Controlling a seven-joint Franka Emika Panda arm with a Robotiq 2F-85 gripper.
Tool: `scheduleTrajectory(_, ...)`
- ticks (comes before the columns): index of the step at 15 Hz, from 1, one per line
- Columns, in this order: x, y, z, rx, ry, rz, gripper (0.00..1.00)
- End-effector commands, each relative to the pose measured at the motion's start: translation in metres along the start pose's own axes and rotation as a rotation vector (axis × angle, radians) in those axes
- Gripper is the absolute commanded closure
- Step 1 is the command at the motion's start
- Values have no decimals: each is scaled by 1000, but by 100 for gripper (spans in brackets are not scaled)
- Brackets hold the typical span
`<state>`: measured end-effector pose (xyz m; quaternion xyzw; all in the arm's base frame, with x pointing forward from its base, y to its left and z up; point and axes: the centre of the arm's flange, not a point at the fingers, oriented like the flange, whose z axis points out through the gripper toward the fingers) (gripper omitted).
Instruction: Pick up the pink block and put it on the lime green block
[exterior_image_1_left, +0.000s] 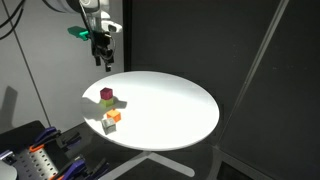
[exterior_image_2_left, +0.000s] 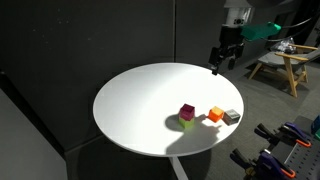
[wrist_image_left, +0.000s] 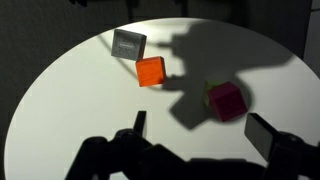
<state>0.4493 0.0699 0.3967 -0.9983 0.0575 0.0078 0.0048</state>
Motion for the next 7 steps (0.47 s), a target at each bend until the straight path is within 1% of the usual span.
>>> scheduleTrajectory(1, -1, 0, 1, 5, -12, -22, 0)
scheduleTrajectory(3, -2, 0, 2, 9, -24, -48, 0)
scheduleTrajectory(7, -3, 0, 2, 9, -24, -57, 0)
